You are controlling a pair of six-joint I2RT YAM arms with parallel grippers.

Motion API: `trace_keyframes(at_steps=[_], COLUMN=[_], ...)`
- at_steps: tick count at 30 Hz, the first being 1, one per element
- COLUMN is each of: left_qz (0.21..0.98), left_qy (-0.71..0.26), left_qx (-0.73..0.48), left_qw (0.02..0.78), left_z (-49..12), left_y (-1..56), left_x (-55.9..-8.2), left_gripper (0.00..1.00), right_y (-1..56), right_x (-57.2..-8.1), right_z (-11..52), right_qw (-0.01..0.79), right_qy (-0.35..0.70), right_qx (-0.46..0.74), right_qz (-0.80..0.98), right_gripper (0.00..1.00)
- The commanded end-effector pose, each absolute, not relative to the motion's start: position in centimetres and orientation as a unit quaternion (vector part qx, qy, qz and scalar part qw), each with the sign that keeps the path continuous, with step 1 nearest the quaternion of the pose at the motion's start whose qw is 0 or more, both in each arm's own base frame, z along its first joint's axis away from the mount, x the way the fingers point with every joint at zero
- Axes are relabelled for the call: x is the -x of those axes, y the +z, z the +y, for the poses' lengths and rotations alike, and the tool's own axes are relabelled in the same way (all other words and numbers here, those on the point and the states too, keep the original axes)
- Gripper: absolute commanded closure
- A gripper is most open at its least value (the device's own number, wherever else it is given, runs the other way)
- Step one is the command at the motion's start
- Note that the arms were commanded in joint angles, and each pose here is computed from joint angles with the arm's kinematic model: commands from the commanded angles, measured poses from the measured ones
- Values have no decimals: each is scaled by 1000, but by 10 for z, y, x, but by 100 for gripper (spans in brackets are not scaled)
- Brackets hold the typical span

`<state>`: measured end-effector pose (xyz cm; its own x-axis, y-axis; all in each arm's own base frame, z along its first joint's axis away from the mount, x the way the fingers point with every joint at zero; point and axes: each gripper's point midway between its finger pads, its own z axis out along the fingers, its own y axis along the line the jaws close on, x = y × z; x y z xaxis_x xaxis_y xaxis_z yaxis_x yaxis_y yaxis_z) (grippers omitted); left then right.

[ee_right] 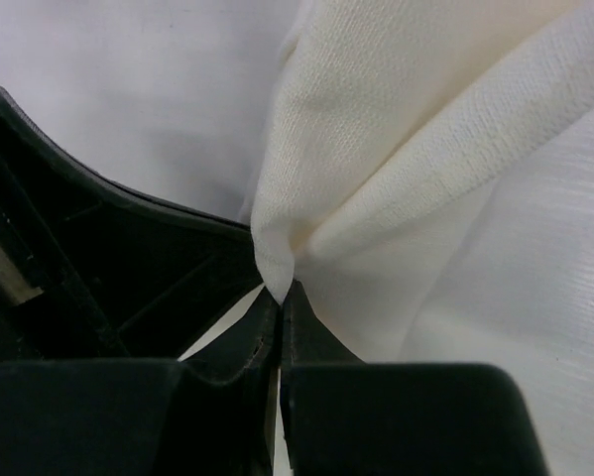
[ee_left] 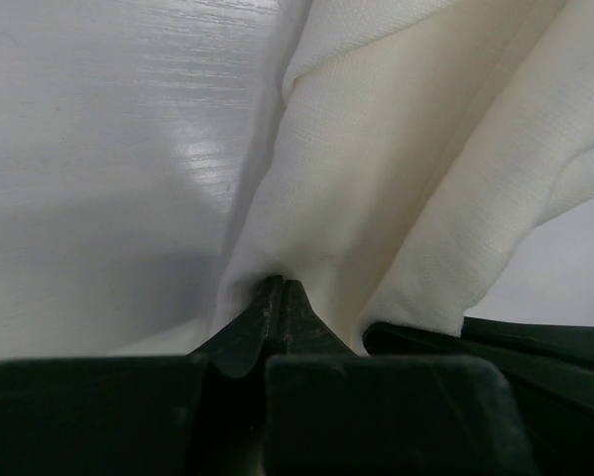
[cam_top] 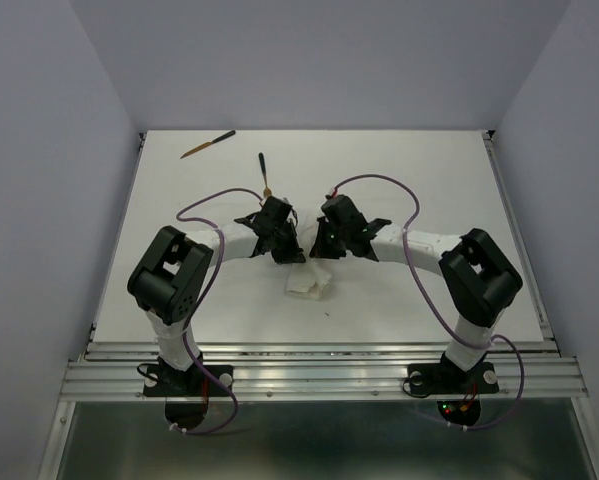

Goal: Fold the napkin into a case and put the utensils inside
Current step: Fold the 2/3-rectangle-folded napkin at the center of the board.

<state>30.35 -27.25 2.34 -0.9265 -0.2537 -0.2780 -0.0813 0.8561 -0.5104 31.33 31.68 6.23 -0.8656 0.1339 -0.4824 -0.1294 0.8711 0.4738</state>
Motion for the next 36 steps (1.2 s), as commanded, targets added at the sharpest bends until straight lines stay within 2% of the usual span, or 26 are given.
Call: trace_keyframes(at_steps=[1, 18, 28, 31, 32, 34, 35, 36], left_qz=[953, 950, 940, 938, 938, 937, 936, 936], left_qy=[-238, -247, -262, -268, -269, -275, -278, -280], left_qx=[85, 85, 93, 94, 93, 93, 93, 92], left_qw=[166, 172, 195, 201, 200, 195, 194, 191], left_z=[-267, -263, -251, -247, -247, -246, -246, -245], left_y=[13, 22, 52, 63, 63, 65, 65, 63], left_x=[-298, -292, -275, -269, -267, -262, -260, -257], left_gripper=[100, 100, 100, 88, 78, 65, 53, 46], right_y=[68, 17, 10, 11, 10, 11, 11, 11], right_x=[-324, -336, -337, -339, -339, -340, -340, -341], right_z=[328, 306, 305, 307, 307, 307, 308, 308], right_qw=[265, 215, 205, 205, 205, 205, 205, 205], right_qy=[249, 121, 106, 106, 106, 106, 106, 106], right_qx=[-1, -70, -73, -73, -73, -72, -72, -71], right_qz=[932, 967, 970, 970, 970, 970, 970, 970], right_gripper=[99, 99, 99, 99, 99, 99, 99, 99])
